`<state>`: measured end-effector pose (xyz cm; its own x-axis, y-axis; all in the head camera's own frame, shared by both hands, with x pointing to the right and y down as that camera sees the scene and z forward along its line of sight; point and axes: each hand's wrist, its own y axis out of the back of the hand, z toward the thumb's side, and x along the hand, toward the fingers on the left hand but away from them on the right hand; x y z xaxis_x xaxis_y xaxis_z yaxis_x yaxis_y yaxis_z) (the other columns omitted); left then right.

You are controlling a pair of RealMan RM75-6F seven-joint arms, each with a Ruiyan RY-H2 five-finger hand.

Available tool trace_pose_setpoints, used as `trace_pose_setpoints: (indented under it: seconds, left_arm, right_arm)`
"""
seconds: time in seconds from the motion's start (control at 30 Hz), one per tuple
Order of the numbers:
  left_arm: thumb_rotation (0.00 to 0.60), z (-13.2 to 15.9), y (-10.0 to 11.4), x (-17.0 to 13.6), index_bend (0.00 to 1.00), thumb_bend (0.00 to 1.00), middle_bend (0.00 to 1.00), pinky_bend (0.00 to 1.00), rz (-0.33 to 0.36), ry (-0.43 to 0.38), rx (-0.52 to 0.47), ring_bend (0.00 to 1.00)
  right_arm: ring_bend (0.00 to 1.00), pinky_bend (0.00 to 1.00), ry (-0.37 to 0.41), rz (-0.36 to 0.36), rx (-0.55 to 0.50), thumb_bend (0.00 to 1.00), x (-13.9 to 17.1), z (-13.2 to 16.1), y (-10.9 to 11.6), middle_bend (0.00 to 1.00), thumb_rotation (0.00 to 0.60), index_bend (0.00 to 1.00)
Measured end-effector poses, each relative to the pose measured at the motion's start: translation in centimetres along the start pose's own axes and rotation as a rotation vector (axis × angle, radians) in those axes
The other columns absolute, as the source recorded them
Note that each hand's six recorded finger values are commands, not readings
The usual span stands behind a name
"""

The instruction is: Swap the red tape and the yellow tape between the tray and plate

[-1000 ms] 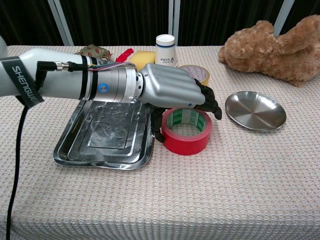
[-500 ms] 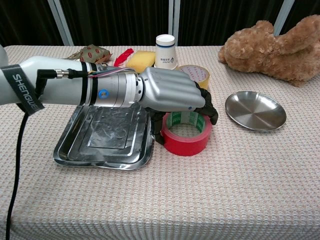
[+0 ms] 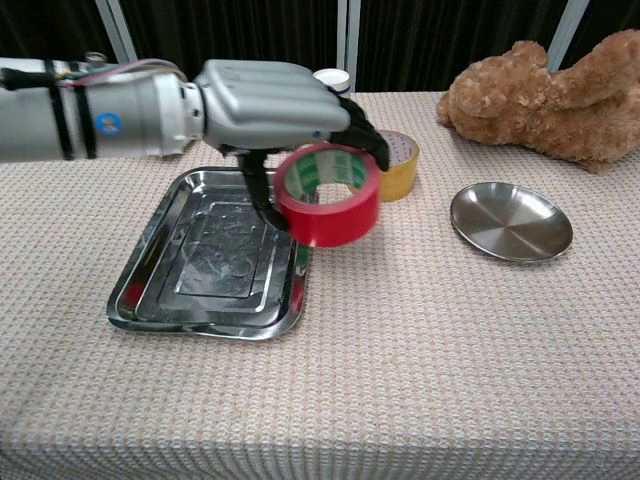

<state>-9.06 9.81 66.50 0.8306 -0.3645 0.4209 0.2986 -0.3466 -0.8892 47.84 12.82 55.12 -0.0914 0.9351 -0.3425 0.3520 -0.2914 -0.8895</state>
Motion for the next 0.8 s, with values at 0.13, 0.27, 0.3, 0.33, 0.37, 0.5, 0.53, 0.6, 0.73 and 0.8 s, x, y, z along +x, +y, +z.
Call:
trace_pose_setpoints:
  seconds: [0.13, 0.27, 0.3, 0.33, 0.37, 0.5, 0.53, 0.6, 0.73, 0.8]
  left_arm:
    - [0.600, -2.4, -2.7, -3.9, 0.31, 0.23, 0.29, 0.21, -0.079, 0.086, -0.013, 0.15]
    - [0.600, -3.3, -4.9, -5.6, 0.23, 0.22, 0.26, 0.21, -0.127, 0.135, -0.041, 0.15]
    - [0.600, -3.6, -5.3, -5.9, 0.20, 0.21, 0.24, 0.21, -0.134, 0.146, -0.048, 0.14]
    - [0.600, -3.9, -5.7, -6.1, 0.15, 0.20, 0.21, 0.21, -0.141, 0.159, -0.059, 0.13]
    - [0.600, -4.1, -6.0, -6.2, 0.12, 0.19, 0.19, 0.21, -0.143, 0.166, -0.065, 0.12]
    - [0.600, -4.5, -6.4, -6.6, 0.04, 0.12, 0.11, 0.18, -0.123, 0.181, -0.066, 0.08]
    - [0.600, -4.4, -6.4, -6.7, 0.03, 0.11, 0.09, 0.18, -0.112, 0.180, -0.070, 0.07]
    - [0.600, -4.3, -6.4, -6.9, 0.02, 0.09, 0.06, 0.18, -0.095, 0.179, -0.078, 0.05]
    - [0.600, -4.3, -6.7, -7.8, 0.02, 0.06, 0.04, 0.18, -0.086, 0.195, -0.102, 0.04]
    - [0.600, -4.4, -6.9, -8.2, 0.02, 0.06, 0.04, 0.18, -0.089, 0.206, -0.101, 0.04]
  right_arm:
    - [0.00, 0.00, 0.005, 0.001, 0.006, 0.05, 0.0, 0.3, -0.1, 0.00, 0.600, 0.00]
    - [0.00, 0.00, 0.006, 0.011, 0.018, 0.05, 0.1, 0.8, -0.4, 0.00, 0.600, 0.00]
    - [0.00, 0.00, 0.007, 0.013, 0.021, 0.05, 0.1, 0.9, -0.4, 0.00, 0.600, 0.00]
    - [0.00, 0.00, 0.008, 0.015, 0.024, 0.05, 0.1, 1.1, -0.5, 0.00, 0.600, 0.00]
    - [0.00, 0.00, 0.010, 0.016, 0.027, 0.05, 0.1, 1.2, -0.5, 0.00, 0.600, 0.00]
    - [0.00, 0.00, 0.011, 0.022, 0.035, 0.05, 0.2, 1.6, -0.7, 0.00, 0.600, 0.00]
    - [0.00, 0.00, 0.011, 0.025, 0.037, 0.05, 0.2, 1.7, -0.7, 0.00, 0.600, 0.00]
    - [0.00, 0.00, 0.010, 0.034, 0.037, 0.05, 0.1, 1.7, -1.0, 0.00, 0.600, 0.00]
    - [0.00, 0.00, 0.010, 0.060, 0.044, 0.05, 0.0, 2.0, -1.5, 0.00, 0.600, 0.00]
    - [0.00, 0.00, 0.012, 0.079, 0.052, 0.05, -0.2, 2.3, -1.8, 0.00, 0.600, 0.00]
